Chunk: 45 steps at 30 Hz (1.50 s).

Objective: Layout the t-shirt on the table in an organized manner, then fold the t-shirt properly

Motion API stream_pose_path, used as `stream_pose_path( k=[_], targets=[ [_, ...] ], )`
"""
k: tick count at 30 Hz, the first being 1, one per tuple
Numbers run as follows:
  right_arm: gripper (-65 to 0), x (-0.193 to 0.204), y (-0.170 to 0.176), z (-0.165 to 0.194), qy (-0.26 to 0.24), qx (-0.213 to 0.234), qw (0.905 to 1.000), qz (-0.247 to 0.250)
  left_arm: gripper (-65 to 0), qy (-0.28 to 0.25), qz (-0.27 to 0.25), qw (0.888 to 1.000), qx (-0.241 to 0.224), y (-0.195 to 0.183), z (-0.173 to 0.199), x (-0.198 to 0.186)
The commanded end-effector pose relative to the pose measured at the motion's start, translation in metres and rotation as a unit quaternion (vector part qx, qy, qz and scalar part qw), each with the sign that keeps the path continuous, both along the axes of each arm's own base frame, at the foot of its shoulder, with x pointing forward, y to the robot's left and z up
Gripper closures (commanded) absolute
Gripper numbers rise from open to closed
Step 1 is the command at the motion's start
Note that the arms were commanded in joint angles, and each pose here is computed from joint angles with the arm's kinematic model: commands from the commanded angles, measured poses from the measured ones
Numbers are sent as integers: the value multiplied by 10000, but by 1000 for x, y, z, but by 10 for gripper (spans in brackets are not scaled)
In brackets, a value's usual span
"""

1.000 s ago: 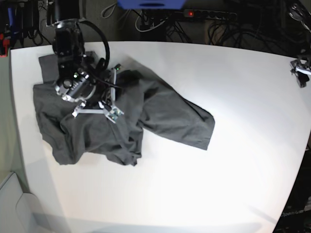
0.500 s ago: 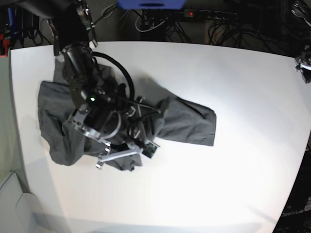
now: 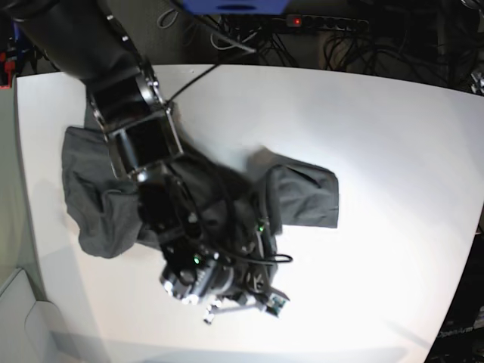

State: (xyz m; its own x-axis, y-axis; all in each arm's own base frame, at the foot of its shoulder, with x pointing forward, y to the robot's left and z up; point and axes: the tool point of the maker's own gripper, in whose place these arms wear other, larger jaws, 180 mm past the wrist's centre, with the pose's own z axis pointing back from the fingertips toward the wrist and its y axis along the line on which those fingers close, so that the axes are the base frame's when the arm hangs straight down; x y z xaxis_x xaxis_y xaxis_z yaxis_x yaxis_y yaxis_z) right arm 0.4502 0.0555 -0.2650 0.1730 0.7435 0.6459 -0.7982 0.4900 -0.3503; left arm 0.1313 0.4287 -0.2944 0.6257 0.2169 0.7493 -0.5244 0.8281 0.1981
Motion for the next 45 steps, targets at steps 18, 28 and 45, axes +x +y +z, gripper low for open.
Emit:
stream_pose_path(
  k=[18,28,45],
  targets=[
    [-5,110,5,114,-608,2559,9643,-316,-477,53,180,9994,283,8,15,-26],
    [-377,107,7,75,-126,2700,9617,-448,-477,58,167,9995,266,7,14,-26],
    [-371,16,-62,-41,648,1290,9826,-1173,-473,-419,-1174,9914,-391,-59,-3,43]
  ],
)
